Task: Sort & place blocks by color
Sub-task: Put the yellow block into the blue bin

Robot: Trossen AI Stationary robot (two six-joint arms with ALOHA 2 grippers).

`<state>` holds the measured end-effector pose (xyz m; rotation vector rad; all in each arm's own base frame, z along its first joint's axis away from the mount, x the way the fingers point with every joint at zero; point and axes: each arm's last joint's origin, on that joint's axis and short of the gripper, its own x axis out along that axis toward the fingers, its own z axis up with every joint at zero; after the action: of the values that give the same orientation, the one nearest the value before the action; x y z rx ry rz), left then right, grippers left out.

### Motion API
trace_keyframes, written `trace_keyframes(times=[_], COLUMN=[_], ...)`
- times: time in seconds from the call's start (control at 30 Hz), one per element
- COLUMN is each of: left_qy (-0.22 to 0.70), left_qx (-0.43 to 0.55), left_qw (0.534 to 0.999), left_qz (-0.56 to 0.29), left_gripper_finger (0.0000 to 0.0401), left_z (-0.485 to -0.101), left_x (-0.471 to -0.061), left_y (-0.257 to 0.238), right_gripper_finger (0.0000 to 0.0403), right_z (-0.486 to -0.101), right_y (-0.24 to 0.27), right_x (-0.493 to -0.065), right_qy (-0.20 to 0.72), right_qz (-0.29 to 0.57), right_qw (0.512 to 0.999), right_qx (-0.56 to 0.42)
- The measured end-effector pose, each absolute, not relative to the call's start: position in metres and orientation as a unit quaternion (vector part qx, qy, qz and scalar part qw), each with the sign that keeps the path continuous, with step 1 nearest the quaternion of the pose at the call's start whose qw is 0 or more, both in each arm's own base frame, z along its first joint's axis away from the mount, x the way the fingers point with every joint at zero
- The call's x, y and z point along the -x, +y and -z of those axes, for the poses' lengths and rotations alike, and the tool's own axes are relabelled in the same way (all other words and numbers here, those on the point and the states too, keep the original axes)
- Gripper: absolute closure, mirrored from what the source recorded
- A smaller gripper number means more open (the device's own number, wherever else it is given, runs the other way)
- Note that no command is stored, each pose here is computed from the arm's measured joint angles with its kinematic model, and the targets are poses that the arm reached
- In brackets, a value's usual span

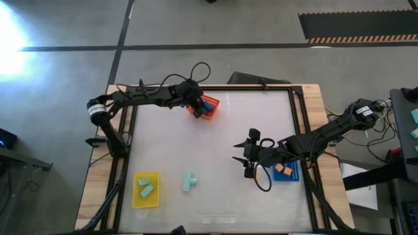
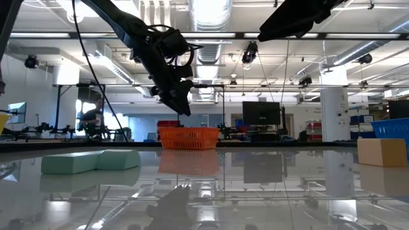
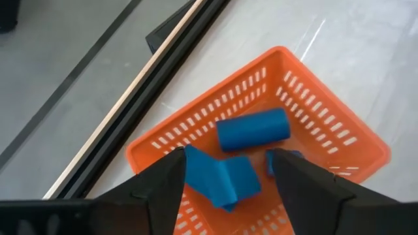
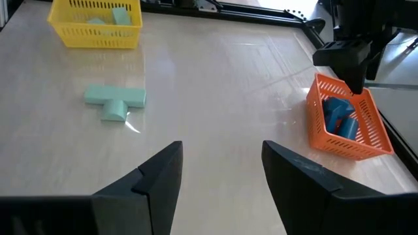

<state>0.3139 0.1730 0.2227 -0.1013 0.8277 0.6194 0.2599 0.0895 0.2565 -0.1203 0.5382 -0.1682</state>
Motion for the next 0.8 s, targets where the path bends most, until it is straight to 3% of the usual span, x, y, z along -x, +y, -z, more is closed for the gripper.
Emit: trace_keyframes(times=[0.3,0.6,0.8], left_qy=[0.376,0.348,0.326], left_qx=[0.034,0.005,-0.024], left_qw=[0.892,0.929,0.941], left_qz=[-0.248,-0.122,-0.083], left_gripper_finger=[0.0187,0.0186,0.0186], left_z=[-0.25,-0.27,-0.268], left_x=[-0.318,-0.328,-0.326], left_y=[0.127,0.022,-0.047], right_gripper_finger=[0.0202,0.0202,0.0202], right_z=[-0.256,-0.252,-0.252], right_y=[0.089,0.089,0.088], right_x=[-0.26,-0.258,-0.257], right_qy=[0.268,0.28,0.277], right_qz=[0.084,0.101,0.123], right_qw=[0.958,0.955,0.951], right_qx=[0.056,0.013,-0.057])
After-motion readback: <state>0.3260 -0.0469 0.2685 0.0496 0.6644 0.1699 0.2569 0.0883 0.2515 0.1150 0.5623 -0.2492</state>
